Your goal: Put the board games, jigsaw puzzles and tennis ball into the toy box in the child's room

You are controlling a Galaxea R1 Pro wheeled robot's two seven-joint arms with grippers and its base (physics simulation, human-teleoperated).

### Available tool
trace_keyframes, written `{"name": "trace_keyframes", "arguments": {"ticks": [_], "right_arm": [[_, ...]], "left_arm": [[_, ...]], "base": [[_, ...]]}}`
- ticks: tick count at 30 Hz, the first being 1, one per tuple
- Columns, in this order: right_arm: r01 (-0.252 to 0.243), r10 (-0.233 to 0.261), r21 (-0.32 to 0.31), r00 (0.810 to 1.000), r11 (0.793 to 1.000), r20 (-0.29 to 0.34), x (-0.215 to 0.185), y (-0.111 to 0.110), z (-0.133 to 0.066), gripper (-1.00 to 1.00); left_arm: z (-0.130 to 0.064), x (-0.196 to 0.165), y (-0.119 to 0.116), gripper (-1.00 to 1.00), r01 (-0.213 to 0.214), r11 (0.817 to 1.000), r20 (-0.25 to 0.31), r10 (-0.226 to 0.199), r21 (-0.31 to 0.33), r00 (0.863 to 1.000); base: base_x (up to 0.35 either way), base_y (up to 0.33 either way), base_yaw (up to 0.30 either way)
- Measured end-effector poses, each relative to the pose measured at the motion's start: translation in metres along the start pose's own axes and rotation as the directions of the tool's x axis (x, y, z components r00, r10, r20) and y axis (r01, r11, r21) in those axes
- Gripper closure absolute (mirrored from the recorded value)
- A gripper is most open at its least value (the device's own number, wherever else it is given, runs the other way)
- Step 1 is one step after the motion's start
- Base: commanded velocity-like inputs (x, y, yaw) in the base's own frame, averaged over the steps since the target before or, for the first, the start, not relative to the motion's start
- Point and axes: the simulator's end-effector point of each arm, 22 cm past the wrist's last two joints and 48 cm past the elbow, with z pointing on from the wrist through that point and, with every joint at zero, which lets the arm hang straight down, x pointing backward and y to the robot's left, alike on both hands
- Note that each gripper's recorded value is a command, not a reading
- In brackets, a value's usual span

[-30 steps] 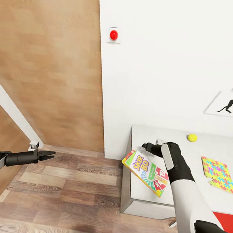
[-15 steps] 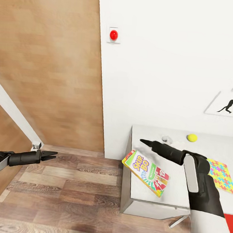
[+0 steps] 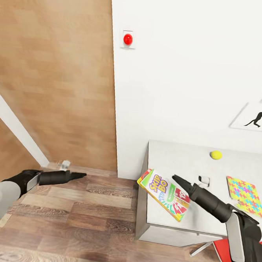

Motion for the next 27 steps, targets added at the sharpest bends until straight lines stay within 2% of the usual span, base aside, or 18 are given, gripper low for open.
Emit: {"name": "trace_keyframes", "arguments": {"ticks": [3,6,14,27], "right_arm": [[0.008,-0.008,0.001,1.000,1.000,0.019,-0.004,-0.001,-0.007,-1.00],[0.015,-0.015,0.005,0.999,1.000,0.035,-0.008,-0.001,-0.012,-1.00],[0.022,-0.022,0.006,0.999,1.000,0.047,-0.012,0.000,-0.015,-1.00],[0.024,-0.024,0.007,0.998,1.000,0.049,-0.013,0.001,-0.016,-1.00]], "left_arm": [[0.026,0.001,-0.001,-1.00,-0.011,1.000,-0.012,0.010,-0.029,1.000],[0.043,0.001,-0.001,-1.00,-0.023,0.998,-0.017,0.022,-0.059,1.000],[0.050,-0.001,-0.003,-1.00,-0.032,0.997,-0.016,0.031,-0.074,0.999],[0.056,0.000,-0.007,-1.00,-0.034,0.997,-0.021,0.033,-0.071,0.999]], "base": [[0.000,0.000,-0.036],[0.000,0.000,-0.131],[0.014,-0.035,-0.170],[0.044,-0.160,-0.019]]}}
